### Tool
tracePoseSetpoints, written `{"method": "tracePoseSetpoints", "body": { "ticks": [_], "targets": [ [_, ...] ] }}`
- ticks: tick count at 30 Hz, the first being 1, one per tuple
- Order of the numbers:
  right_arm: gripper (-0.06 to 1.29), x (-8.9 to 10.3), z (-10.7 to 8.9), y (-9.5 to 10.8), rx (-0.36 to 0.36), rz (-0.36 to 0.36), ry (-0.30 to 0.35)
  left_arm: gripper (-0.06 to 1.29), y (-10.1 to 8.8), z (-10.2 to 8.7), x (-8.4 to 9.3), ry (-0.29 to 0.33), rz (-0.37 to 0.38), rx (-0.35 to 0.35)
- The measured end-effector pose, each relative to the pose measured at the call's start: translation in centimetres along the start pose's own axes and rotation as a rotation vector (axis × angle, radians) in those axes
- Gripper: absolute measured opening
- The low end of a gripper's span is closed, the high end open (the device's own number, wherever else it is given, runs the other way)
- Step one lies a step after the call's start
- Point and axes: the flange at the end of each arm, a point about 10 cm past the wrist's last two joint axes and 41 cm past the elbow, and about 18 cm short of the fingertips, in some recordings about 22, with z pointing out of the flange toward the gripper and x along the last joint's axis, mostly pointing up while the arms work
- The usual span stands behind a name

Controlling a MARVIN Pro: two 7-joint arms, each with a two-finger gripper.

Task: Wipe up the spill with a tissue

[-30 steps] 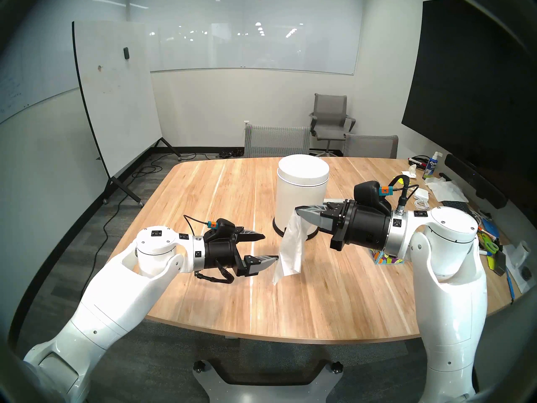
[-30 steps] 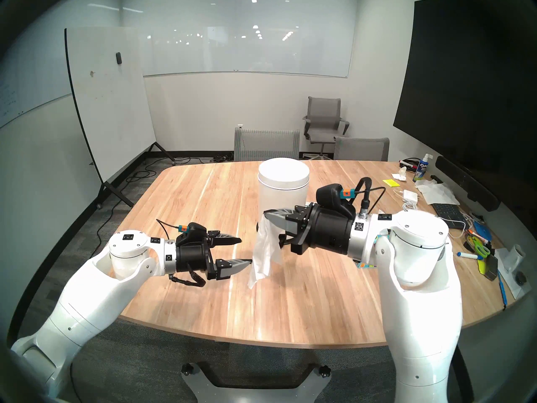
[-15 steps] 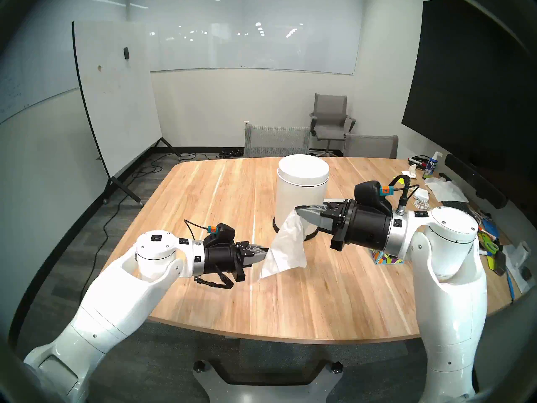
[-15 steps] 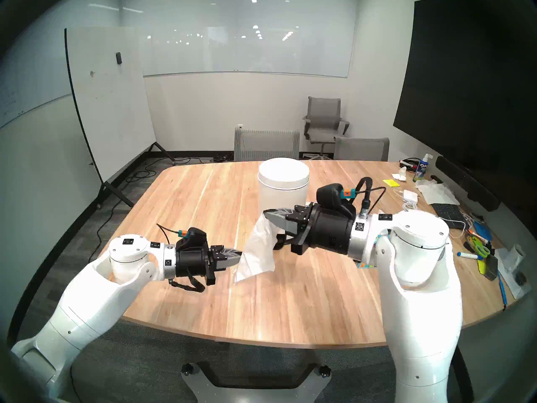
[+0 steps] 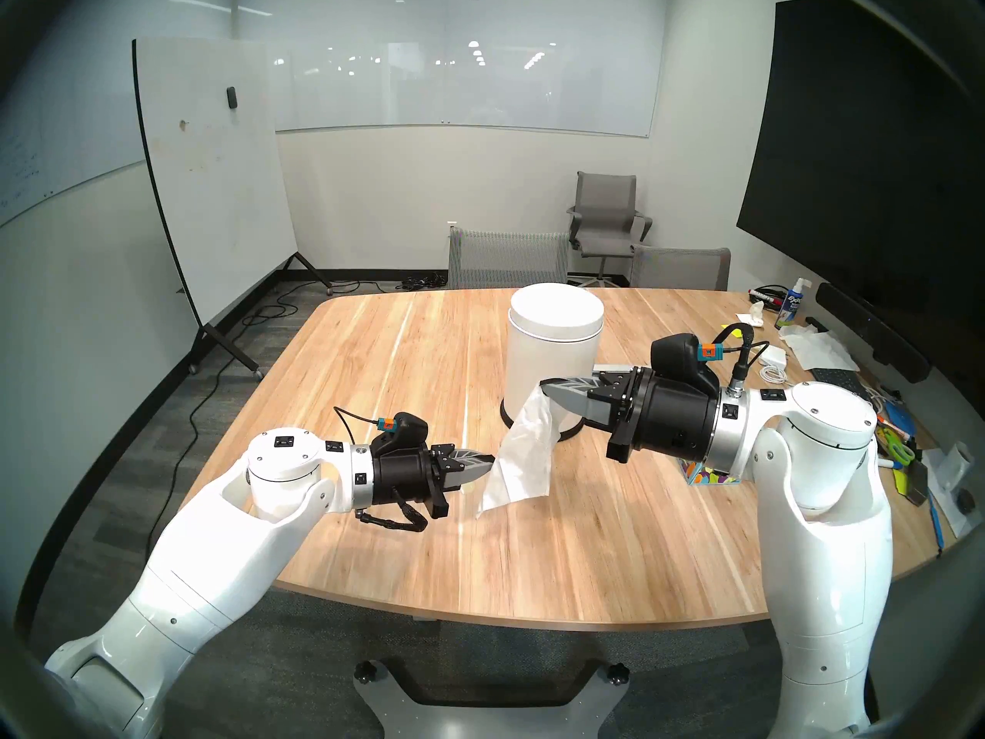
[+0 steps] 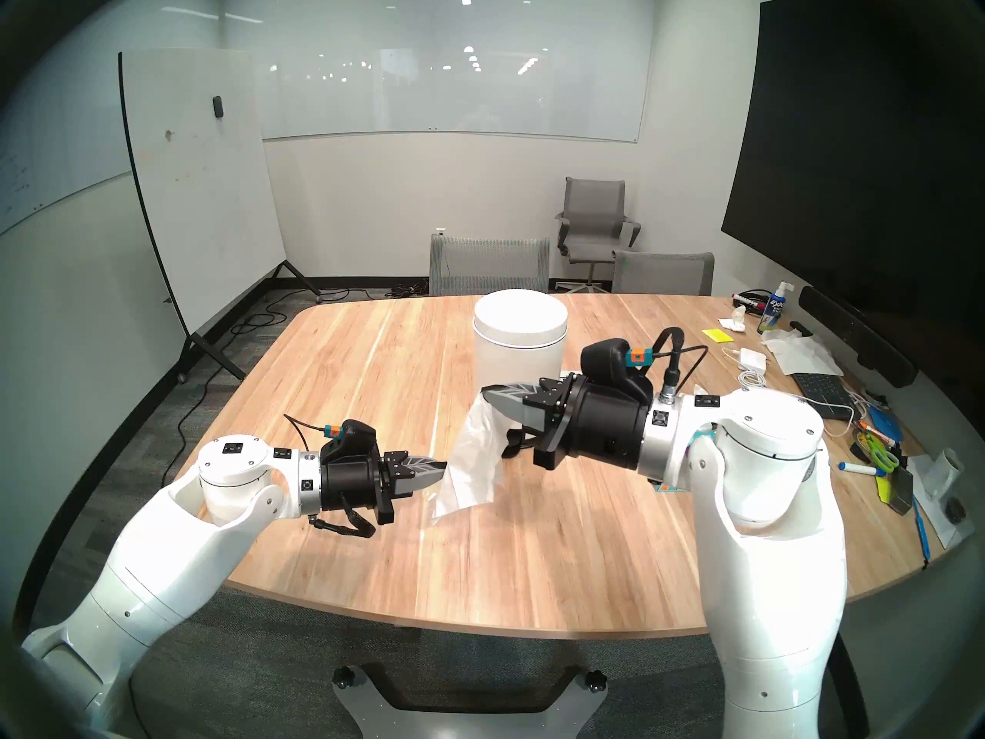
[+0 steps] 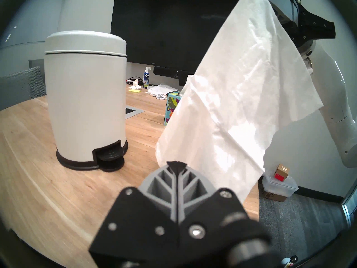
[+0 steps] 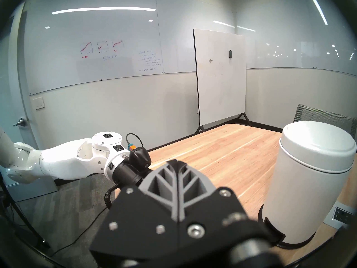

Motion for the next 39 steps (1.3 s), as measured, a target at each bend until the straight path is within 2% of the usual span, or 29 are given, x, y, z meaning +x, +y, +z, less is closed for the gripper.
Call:
{"method": "tracePoseSetpoints", "body": {
  "ticks": [11,24,36,38,39],
  "targets": [
    [-0.03,-0.6,-0.7,0.0,-0.011,0.011,-0.002,-0.02,-1.5,-1.9,0.8,0.021,-0.001,0.034],
    [-0.03,-0.8,-1.2,0.0,-0.017,0.010,-0.002,-0.02,-3.6,-4.9,0.5,0.018,-0.012,0.061],
    [-0.03,-0.5,-1.3,-0.2,-0.018,-0.002,0.005,-0.02,-2.8,-4.7,0.4,0.014,-0.009,0.033],
    [-0.03,-0.3,-1.4,-0.2,-0.021,-0.005,0.008,0.05,-2.5,-4.3,0.4,0.015,-0.005,0.030],
    [-0.03,-0.3,-1.4,-0.2,-0.022,-0.006,0.009,0.15,-2.4,-4.1,0.4,0.015,-0.003,0.030]
  ]
}}
